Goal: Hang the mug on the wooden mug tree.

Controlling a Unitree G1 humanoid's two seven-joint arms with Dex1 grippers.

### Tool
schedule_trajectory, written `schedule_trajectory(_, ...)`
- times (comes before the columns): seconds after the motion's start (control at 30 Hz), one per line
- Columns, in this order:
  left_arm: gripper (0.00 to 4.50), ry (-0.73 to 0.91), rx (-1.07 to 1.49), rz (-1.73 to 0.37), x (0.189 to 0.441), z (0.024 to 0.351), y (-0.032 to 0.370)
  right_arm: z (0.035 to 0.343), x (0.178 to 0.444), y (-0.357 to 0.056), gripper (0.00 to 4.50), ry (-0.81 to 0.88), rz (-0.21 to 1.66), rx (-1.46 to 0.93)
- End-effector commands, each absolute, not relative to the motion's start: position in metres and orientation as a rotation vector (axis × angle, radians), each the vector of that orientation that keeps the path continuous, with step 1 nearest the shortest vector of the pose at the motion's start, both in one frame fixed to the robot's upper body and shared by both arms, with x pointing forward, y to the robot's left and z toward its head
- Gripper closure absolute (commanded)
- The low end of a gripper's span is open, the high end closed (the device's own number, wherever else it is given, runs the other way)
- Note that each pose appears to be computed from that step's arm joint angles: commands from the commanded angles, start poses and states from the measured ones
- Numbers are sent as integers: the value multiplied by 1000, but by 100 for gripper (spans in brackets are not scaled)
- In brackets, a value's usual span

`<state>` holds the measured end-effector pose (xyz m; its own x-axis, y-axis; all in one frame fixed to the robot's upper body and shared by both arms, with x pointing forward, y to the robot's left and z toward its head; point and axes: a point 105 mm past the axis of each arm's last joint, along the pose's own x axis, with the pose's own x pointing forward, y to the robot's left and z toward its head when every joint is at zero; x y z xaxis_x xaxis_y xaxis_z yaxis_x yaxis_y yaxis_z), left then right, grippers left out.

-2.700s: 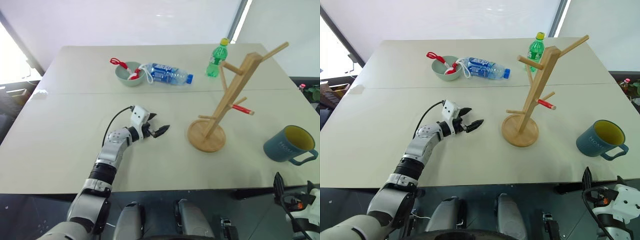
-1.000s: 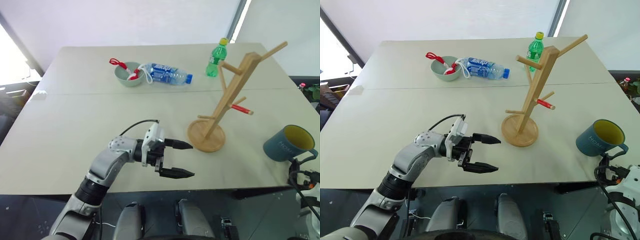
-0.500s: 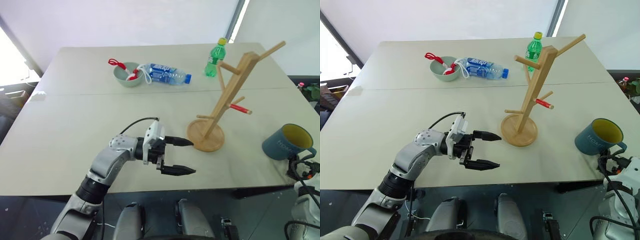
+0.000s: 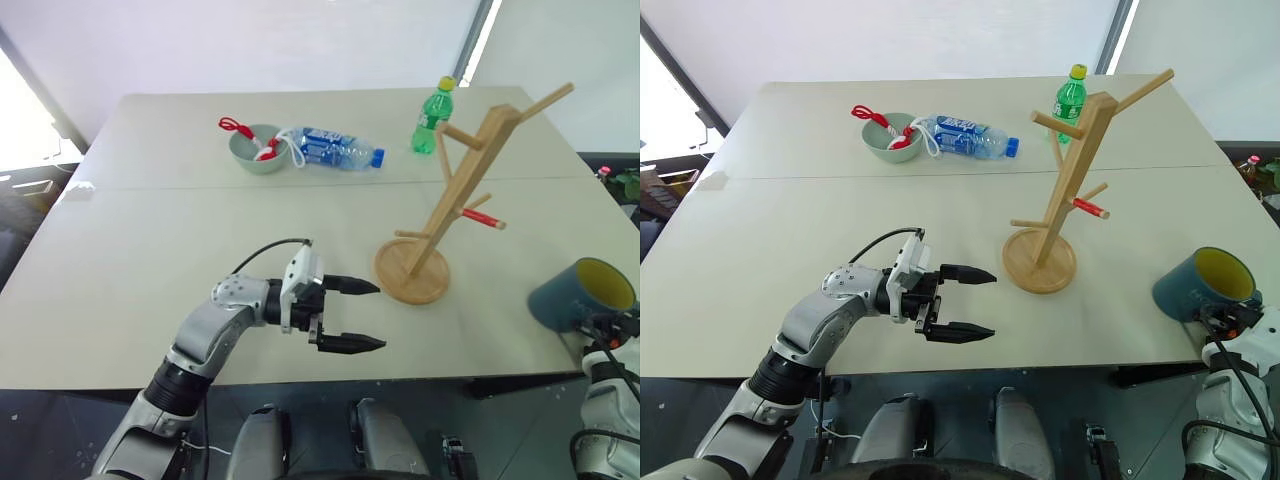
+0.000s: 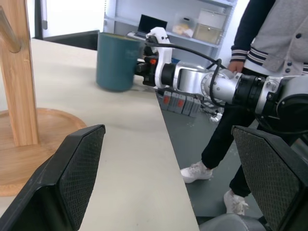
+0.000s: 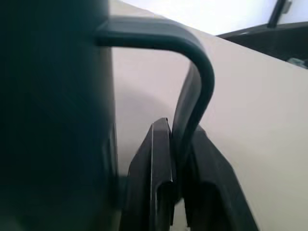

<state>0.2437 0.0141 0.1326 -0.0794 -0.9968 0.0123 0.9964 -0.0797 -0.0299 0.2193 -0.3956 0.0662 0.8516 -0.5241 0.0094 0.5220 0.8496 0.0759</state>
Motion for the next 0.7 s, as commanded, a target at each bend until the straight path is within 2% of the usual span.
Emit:
schedule_trajectory(0.03,0,-46,-26,-1652,244,144,13,88,222,-381,447,-68,-460,-55)
schedule_trajectory(0.1,0,-43,-32,-1650,247,145,12,98,225,-364,447,-62,-366,-183)
schedule_trajectory(0.2,0,-41,-39,-1644,250,145,12,123,229,-323,447,-79,-124,-416)
schedule_trajectory(0.33,0,-42,-22,-1633,253,143,16,154,229,-290,447,-122,78,-571)
schedule_trajectory(0.5,0,-45,-6,-1619,253,142,23,181,229,-274,447,-138,193,-733)
schedule_trajectory(0.7,0,-81,11,-1543,267,149,34,217,236,-249,447,-211,288,-848)
